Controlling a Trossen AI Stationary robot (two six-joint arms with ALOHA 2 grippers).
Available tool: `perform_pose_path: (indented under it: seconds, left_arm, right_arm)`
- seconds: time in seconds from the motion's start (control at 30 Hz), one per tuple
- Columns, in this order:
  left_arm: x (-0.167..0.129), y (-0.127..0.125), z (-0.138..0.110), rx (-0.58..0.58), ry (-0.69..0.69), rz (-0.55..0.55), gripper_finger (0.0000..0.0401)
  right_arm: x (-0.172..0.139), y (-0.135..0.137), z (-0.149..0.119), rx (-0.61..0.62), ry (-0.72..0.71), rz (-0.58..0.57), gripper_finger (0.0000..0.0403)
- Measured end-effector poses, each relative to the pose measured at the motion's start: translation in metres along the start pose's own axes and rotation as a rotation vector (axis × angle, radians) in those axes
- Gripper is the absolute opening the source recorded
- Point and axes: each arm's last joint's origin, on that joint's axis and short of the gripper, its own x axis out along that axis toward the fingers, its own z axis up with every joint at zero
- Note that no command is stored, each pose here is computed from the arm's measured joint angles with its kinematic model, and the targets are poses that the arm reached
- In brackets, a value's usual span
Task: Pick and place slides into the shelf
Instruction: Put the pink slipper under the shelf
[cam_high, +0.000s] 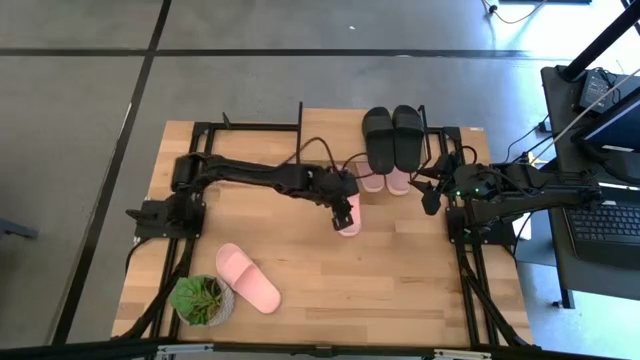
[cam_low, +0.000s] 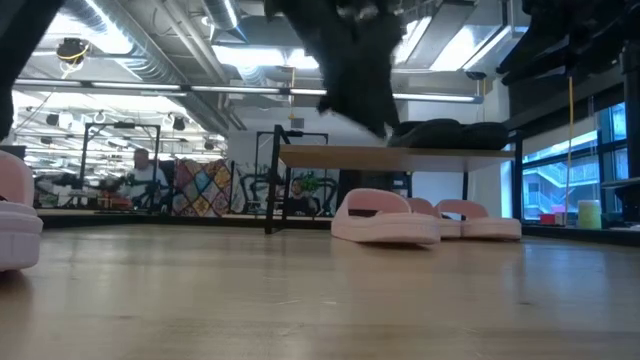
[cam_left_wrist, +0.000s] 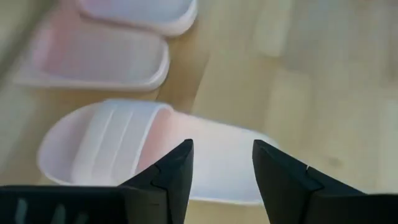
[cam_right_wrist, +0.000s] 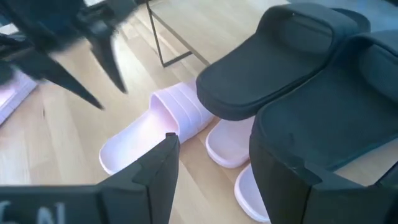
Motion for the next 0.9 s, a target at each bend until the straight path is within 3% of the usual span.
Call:
perform_pose_path:
  seconds: [0.2,0.33,0.47,0.57,0.67,0.9]
  left_arm:
    - [-0.073,-0.003,0.015,0.012,-0.125,-0.032,0.0157]
    - [-0.119,-0.007,0.021,0.058,-0.238,-0.079,0.0157]
    - [-0.148,-0.010,0.010,0.061,-0.334,-0.137,0.0157]
    - [-0.159,-0.004,-0.009,0.026,-0.466,-0.213,0.0157]
    - [-0.160,0.006,-0.040,-0.014,-0.549,-0.281,0.0157]
    - [-0.156,0.033,-0.116,-0.084,-0.698,-0.350,0.0157]
  right_arm:
    - [0.002,0.002,0.002,-0.047,-0.009,0.017,0.0195]
    - [0.008,0.011,0.006,-0.092,0.005,0.113,0.0195]
    - [0.020,0.024,0.012,-0.151,-0.004,0.200,0.0195]
    - [0.034,0.034,0.015,-0.187,-0.003,0.202,0.0195]
    - [0.050,0.044,0.012,-0.261,0.041,0.194,0.0195]
    - [0.085,0.065,0.001,-0.301,0.135,0.182,0.0195]
